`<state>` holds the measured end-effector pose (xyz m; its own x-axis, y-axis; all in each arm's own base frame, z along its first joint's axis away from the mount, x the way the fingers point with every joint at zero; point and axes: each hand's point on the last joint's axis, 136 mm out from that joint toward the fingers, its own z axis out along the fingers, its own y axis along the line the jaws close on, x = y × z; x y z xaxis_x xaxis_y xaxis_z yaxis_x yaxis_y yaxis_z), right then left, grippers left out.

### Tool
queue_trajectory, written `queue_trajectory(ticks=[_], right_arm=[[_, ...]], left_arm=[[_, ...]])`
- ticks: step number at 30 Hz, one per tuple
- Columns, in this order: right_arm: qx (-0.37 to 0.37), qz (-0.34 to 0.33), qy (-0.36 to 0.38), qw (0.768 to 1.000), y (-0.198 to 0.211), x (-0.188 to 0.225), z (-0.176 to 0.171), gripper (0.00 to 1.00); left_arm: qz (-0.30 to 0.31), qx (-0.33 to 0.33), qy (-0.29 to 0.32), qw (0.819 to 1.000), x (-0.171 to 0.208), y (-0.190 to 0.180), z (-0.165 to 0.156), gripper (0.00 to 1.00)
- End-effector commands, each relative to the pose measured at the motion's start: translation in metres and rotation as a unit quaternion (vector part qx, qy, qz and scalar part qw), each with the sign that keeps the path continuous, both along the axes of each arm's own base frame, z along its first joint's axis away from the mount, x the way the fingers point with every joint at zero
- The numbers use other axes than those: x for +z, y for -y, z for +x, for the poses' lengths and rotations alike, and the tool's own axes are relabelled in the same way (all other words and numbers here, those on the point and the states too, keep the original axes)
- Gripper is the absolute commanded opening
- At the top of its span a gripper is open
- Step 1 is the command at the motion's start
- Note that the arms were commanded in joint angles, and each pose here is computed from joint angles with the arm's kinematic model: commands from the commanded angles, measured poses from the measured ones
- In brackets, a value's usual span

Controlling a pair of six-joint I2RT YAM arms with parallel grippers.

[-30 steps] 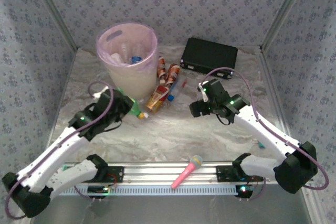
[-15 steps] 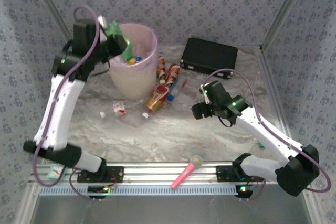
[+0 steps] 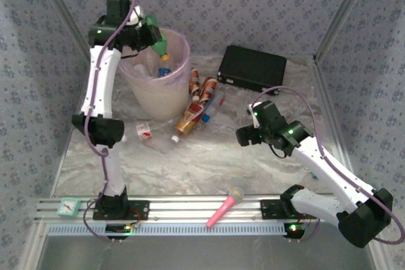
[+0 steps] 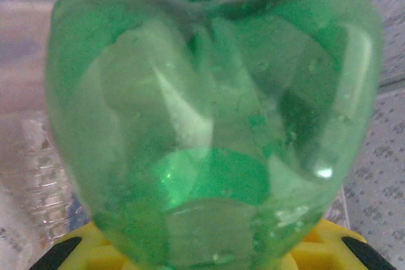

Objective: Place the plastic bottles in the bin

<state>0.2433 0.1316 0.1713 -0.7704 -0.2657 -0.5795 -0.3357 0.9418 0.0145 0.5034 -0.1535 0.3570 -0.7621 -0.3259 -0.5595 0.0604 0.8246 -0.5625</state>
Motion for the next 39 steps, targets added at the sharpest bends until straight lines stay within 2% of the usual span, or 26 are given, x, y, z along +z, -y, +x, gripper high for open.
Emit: queue_trajectory(ticks=[1,10,16,19,21,26,32,39], right_arm=[[-0.013,-0.005,-0.016,1.0,0.008,-0.007,-0.007,0.94],[-0.011,-0.002,-0.019,1.0,0.008,-0.01,-0.007,0.94],[-0.017,0.0,-0.018,1.0,0.011,-0.013,-0.009,0.94],[-0.016,-0.001,-0.021,1.0,0.01,-0.014,-0.01,0.94],[-0.016,-0.001,-0.021,1.0,0.01,-0.012,-0.01,0.94],[-0.02,0.004,-0.02,1.0,0.011,-0.013,-0.011,0.94],[-0.02,0.003,-0.023,1.0,0.01,-0.015,-0.011,0.94],[-0.024,0.003,-0.017,1.0,0.011,-0.012,-0.01,0.94]], left_arm=[[-0.001,-0.032,-0.027,0.999,-0.017,0.013,-0.008,0.21],[0.031,-0.025,-0.088,0.995,-0.091,0.014,0.007,0.23],[0.088,-0.019,-0.111,0.99,-0.12,0.001,0.017,0.26],[0.116,-0.012,-0.123,0.985,-0.136,-0.007,0.02,0.29],[0.134,-0.007,-0.127,0.983,-0.143,-0.012,0.02,0.36],[0.146,-0.009,-0.117,0.982,-0.139,-0.016,0.02,0.45],[0.151,-0.015,-0.097,0.984,-0.122,-0.017,0.018,0.66],[0.159,-0.021,-0.04,0.986,-0.074,-0.02,0.011,0.82]])
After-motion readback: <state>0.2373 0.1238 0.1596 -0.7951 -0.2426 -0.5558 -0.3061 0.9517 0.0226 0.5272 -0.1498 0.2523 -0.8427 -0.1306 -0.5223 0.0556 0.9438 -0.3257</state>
